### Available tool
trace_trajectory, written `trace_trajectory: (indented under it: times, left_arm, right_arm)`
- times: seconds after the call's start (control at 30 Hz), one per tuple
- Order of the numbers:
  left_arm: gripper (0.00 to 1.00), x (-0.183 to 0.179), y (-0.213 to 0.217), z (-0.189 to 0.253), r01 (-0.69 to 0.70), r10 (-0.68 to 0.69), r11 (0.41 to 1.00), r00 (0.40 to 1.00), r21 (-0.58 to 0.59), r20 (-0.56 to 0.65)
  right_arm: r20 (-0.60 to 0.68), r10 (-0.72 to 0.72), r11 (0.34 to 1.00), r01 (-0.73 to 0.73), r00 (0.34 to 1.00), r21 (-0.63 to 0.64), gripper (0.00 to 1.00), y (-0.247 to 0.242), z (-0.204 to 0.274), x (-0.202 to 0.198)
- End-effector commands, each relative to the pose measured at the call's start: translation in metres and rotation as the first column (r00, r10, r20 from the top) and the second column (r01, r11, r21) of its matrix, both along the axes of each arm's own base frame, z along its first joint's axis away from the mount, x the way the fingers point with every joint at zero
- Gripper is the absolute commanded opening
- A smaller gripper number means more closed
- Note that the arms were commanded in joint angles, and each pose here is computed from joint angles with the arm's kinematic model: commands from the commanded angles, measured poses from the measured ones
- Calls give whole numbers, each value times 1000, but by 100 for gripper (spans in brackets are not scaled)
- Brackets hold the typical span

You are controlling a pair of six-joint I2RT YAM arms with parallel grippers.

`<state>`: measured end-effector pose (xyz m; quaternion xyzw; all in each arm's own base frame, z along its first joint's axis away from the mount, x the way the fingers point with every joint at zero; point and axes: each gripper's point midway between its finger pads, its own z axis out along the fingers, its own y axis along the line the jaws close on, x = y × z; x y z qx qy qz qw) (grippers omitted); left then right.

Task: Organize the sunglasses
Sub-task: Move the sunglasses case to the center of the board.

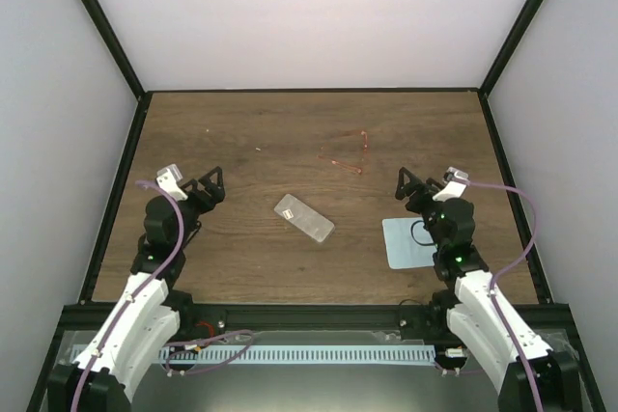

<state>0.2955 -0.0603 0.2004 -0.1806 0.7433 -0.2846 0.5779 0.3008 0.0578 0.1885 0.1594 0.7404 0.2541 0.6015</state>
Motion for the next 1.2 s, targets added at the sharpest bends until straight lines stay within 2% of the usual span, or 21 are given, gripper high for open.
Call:
trace_trajectory:
  times: [0.0, 0.2, 0.27, 0.33, 0.43, 0.53, 0.63, 0.77, 0.9, 1.17]
  left_arm:
    - [100, 7, 2, 12, -21, 21, 1000, 1000, -6, -3]
    - [100, 8, -1, 5, -5, 5, 1000, 1000, -6, -16]
    - [100, 8, -1, 2, -8, 8, 1000, 1000, -6, -23]
    - [100, 7, -2, -1, -3, 2, 1000, 1000, -19, -28]
    - [100, 0, -9, -18, 30, -32, 996, 999, -80, -32]
    - [100, -4, -9, -20, 27, -27, 995, 1000, -93, -4]
    - [100, -7, -1, -16, -19, 19, 997, 1000, -70, -10]
    - [100, -11, 2, -13, -28, 29, 998, 1000, -63, 12]
    - [100, -12, 4, -9, -36, 37, 998, 999, -55, 25]
    - [100, -12, -4, -11, 14, -12, 999, 999, -51, 44]
  right_arm:
    - [1, -30, 999, 30, 1000, -18, 100, -5, -2, -1]
    - [29, 28, 999, -26, 999, -43, 96, 4, 3, -2]
    - [53, 103, 993, -100, 993, -55, 96, 16, 7, -3]
    - [68, 236, 971, -231, 969, -67, 98, 40, 8, -5]
    - [-8, 407, 907, -405, 913, -112, 99, 88, -1, -4]
    - [-162, 504, 819, -530, 848, -222, 100, 146, -25, -1]
    - [-339, 521, 712, -617, 784, -335, 100, 195, -62, 4]
    - [-459, 447, 620, -636, 768, -460, 100, 231, -95, 14]
    - [-443, 457, 596, -635, 771, -491, 100, 243, -93, 25]
    - [-506, 572, 422, -761, 645, -493, 100, 268, -112, 13]
